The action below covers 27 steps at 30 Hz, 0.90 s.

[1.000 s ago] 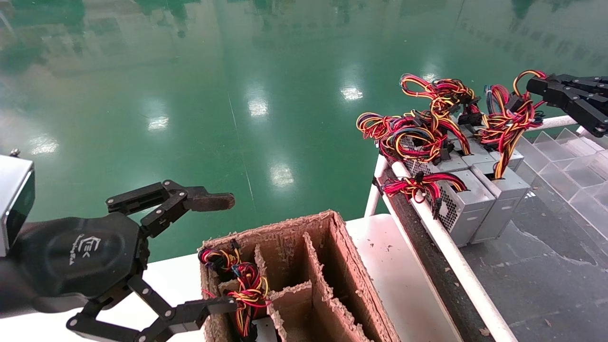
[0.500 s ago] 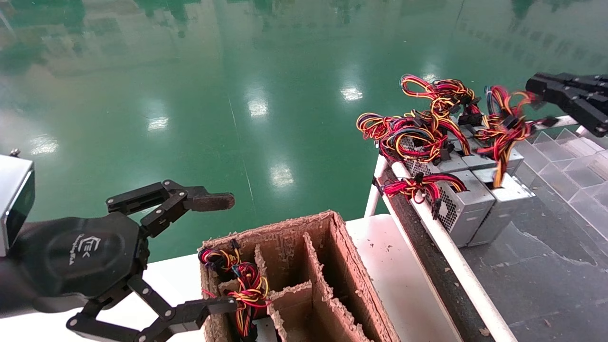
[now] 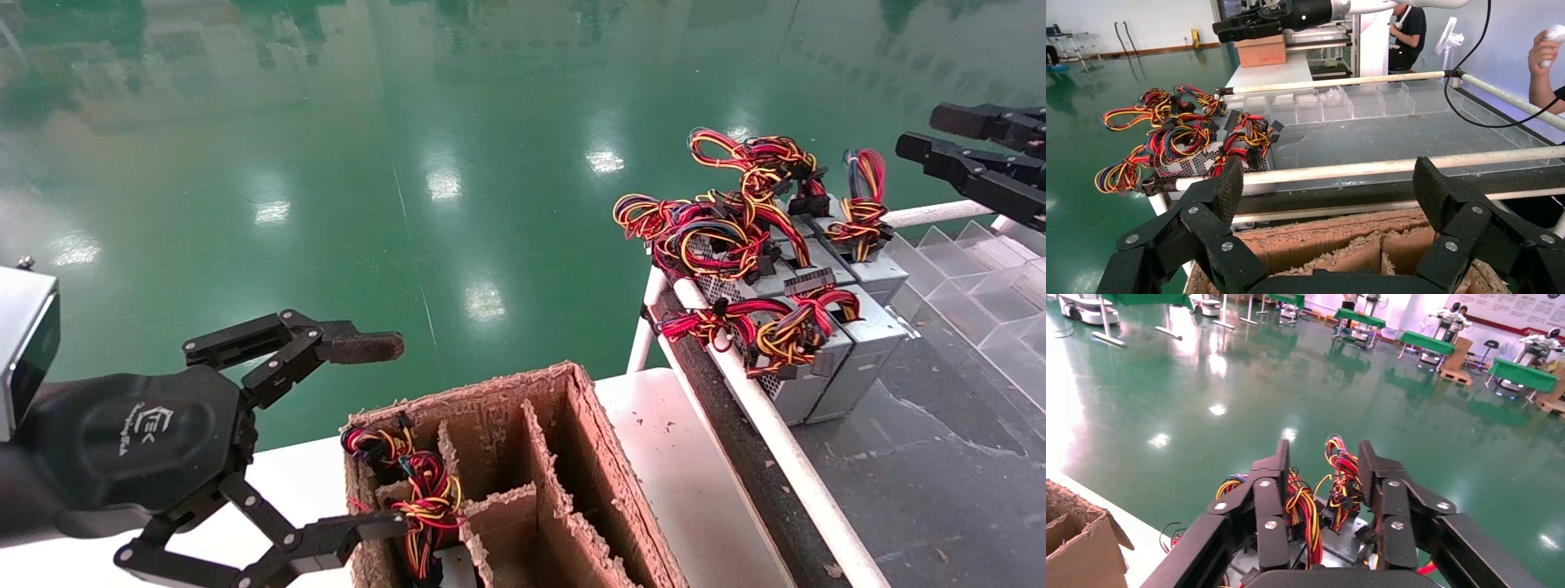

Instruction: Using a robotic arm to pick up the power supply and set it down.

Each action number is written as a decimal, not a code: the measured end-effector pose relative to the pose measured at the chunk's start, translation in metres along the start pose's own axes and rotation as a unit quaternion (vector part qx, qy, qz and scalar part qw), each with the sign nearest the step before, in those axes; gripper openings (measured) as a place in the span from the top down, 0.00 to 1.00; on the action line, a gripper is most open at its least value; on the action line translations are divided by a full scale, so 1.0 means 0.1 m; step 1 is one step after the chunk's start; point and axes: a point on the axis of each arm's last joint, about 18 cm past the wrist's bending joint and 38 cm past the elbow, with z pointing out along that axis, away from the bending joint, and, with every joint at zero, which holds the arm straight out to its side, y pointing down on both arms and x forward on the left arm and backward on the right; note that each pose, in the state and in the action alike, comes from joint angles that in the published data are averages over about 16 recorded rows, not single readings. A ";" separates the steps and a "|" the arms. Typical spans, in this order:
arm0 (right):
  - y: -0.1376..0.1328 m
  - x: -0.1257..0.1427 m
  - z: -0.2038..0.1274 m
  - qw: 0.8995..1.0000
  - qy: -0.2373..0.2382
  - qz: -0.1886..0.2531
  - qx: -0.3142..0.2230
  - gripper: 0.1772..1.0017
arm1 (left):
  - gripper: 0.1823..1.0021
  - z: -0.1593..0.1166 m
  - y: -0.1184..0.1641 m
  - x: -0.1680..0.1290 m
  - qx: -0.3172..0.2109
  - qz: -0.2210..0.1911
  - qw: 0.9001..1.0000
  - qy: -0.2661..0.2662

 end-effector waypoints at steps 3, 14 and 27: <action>-0.02 -0.01 0.01 1.000 -0.003 -0.004 0.004 0.69 | 0.00 0.00 0.00 0.00 0.000 0.000 1.000 0.000; -0.07 -0.20 0.10 0.999 -0.038 -0.018 0.014 0.39 | 0.00 0.00 0.00 0.00 0.000 0.000 1.000 0.000; -0.12 -0.59 0.22 0.994 -0.105 -0.023 0.028 0.11 | 0.00 0.00 0.00 0.00 0.000 0.000 1.000 0.000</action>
